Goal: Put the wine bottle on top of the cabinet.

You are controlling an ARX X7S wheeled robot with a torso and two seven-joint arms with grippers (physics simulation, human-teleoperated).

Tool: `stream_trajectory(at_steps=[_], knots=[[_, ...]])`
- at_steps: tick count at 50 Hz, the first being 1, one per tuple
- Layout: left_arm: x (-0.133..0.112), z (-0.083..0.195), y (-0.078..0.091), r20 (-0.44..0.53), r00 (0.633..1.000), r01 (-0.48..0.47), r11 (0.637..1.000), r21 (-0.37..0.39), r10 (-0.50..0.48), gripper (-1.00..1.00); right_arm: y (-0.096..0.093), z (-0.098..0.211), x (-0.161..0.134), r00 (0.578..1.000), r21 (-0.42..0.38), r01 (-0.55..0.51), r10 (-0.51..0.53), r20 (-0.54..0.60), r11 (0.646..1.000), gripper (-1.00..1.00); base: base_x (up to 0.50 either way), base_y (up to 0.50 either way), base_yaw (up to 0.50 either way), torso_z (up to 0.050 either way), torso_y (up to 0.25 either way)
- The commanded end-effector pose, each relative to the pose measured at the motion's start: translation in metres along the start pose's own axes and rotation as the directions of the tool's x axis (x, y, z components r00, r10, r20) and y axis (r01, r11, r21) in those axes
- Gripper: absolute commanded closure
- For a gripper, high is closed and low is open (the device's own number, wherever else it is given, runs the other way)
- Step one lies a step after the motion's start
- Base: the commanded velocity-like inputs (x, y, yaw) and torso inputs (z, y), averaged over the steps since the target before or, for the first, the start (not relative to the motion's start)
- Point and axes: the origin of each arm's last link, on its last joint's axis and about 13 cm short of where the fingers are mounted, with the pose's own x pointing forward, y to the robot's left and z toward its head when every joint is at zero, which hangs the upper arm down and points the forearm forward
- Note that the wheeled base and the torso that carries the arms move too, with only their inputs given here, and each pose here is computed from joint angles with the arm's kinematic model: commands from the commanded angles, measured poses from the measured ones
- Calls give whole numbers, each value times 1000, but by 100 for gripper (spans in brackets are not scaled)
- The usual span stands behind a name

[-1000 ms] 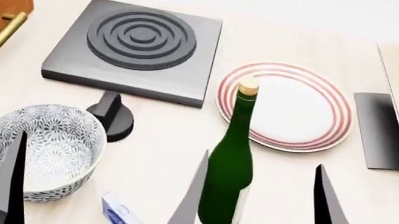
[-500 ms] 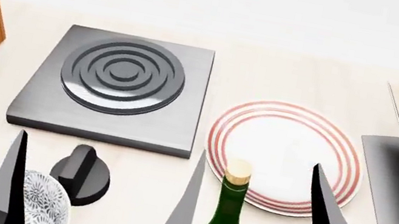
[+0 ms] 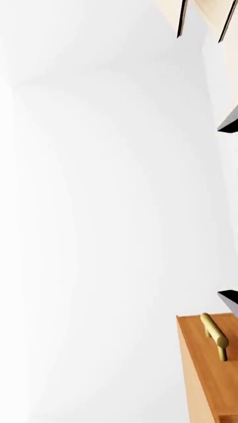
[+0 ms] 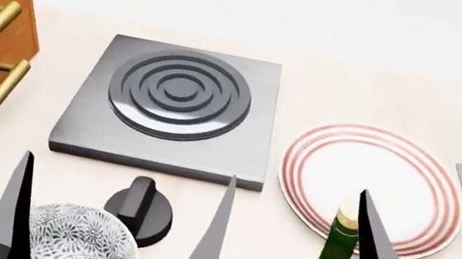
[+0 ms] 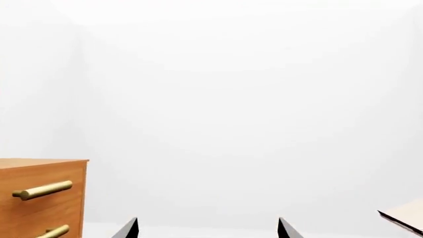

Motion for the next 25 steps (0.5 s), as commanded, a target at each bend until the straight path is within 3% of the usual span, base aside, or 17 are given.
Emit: stream_trajectory(at_steps=[1,15,25], knots=[[0,0,0,-1,1000,-1,1000,2,1,-100,0,-1,0,1000,-8,-6,6,1,1000,-100,0,500,0,0,0],[0,0,0,0,1000,-3,1000,4,3,-100,-1,0,0,1000,-4,6,-6,4,1000,-100,0,496,0,0,0],[-1,0,1,-3,1000,-5,1000,5,5,-100,-1,-2,-1,1000,-25,5,-5,-8,1000,-100,0,7,0,0,0]])
